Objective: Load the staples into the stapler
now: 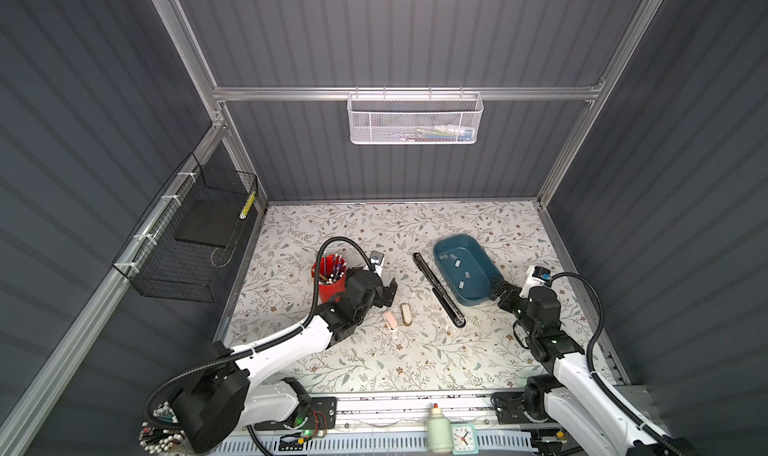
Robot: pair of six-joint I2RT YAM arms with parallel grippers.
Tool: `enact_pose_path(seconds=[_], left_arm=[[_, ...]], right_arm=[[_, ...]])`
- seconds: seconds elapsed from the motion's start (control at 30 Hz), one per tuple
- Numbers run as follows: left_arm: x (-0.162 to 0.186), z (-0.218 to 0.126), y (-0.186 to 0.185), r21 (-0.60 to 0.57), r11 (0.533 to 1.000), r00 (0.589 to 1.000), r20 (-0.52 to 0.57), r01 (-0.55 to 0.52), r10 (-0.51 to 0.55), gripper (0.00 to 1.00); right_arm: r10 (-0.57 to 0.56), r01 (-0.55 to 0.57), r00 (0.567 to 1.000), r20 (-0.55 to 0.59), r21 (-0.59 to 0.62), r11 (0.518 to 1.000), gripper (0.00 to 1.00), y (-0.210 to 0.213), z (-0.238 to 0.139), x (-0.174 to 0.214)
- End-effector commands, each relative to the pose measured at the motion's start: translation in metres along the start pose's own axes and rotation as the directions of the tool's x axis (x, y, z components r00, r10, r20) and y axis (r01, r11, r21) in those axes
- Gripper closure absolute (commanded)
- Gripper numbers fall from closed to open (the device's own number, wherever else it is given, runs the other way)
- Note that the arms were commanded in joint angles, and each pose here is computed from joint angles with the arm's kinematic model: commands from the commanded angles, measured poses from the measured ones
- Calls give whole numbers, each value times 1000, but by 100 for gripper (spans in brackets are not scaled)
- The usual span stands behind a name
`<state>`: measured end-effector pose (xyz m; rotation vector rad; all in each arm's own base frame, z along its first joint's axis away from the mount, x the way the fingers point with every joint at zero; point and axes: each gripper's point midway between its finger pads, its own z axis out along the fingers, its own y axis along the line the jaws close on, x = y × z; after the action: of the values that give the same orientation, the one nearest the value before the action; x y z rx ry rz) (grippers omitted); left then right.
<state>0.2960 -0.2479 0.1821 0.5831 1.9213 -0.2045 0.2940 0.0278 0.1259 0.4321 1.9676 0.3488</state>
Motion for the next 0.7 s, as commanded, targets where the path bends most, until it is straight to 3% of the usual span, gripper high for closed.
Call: enact_pose_path(seconds=[0.0, 0.1, 0.2, 0.3, 0.4, 0.43, 0.53, 0.67], left_arm=[[-36, -10, -47, 136, 969, 976, 99, -208, 195, 4], [-43, -9, -76, 215, 921, 944, 125, -325, 304, 9], [-44, -13, -97, 286, 851, 895, 218, -440, 389, 8], [-31, -16, -111, 277, 734, 776, 354, -620, 522, 1], [4, -21, -131, 292, 467, 551, 469, -834, 690, 0], [8, -19, -134, 263, 409, 486, 492, -874, 722, 1], [-12, -8, -137, 241, 335, 412, 484, -911, 772, 7], [4, -5, -143, 447, 92, 304, 430, -890, 850, 18]], right_arm=[[-5, 6, 999, 38, -29, 1000, 1, 8, -3, -13], [-5, 6, 999, 49, -29, 1000, 1, 8, -4, -14], [-7, 8, 999, 47, -31, 1000, 1, 8, -3, -14], [-7, 9, 999, 45, -33, 999, 1, 9, -3, -14], [-7, 9, 999, 49, -37, 999, 1, 9, -3, -14], [-8, 10, 999, 51, -39, 999, 1, 9, -4, -14], [-5, 7, 998, 59, -36, 999, 1, 8, -4, -15], [-3, 5, 998, 57, -34, 999, 1, 8, -5, -14]])
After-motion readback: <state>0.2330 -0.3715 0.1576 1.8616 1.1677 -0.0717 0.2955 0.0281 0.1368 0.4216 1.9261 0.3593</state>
